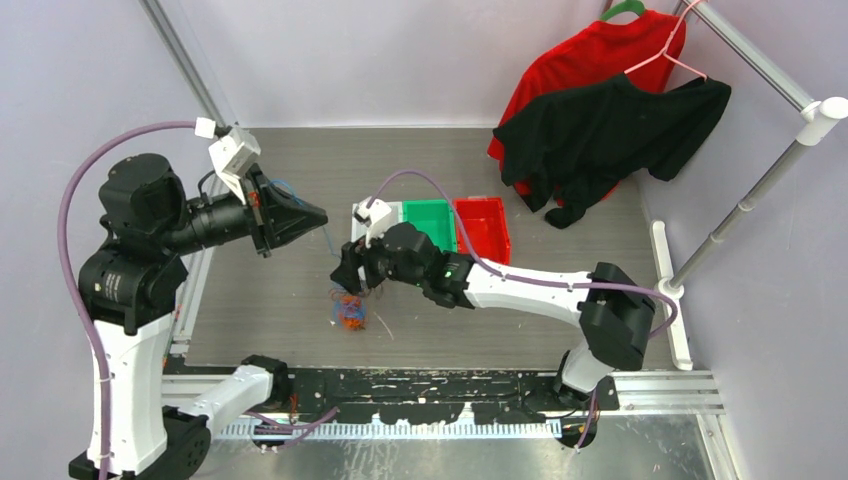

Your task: Untangle the cables

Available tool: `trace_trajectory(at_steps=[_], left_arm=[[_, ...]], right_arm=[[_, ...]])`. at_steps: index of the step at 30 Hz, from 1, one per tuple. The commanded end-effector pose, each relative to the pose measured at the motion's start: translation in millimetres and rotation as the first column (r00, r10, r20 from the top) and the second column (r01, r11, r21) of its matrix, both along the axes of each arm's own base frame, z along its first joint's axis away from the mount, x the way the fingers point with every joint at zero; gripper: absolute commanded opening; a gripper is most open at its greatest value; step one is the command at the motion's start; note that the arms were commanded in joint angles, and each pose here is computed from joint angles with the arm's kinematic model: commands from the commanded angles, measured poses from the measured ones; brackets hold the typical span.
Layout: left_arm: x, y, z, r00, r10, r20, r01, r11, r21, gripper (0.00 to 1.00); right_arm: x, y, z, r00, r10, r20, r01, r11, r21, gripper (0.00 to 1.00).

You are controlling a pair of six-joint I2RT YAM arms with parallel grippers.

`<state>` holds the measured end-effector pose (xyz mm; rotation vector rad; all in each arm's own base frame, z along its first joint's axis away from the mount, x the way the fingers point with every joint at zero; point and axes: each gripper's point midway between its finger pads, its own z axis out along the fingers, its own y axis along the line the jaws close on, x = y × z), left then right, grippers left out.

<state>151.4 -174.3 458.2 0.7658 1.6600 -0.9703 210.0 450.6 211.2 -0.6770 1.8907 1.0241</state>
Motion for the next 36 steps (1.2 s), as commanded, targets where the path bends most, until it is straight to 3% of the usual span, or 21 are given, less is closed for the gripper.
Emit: trace_trajectory(at_steps=[1, 16, 25, 36], left_arm=[[-4, -1, 32, 0.996, -0.005, 0.091, 0.009, 0.999, -0.045, 0.0], [-19, 15, 91, 0.931, 0.091, 0.353, -0.065, 0.994, -0.084, 0.0], [-22, 32, 126, 0.834, 0.208, 0.512, -0.155, 0.977, -0.144, 0.0], [-29, 49, 159, 0.724, 0.301, 0.621, -0.228, 0.954, -0.196, 0.0]], right_arm=[[14, 8, 4, 0.997, -0.075, 0.025, 0.073, 0.995, 0.061, 0.7], [5, 1, -72, 0.992, -0.109, -0.063, 0.105, 0.992, -0.065, 0.67], [-13, -23, -83, 0.99, -0.117, -0.075, 0.109, 0.989, -0.102, 0.65], [-29, -80, -84, 0.983, -0.173, -0.066, 0.161, 0.974, -0.159, 0.63]])
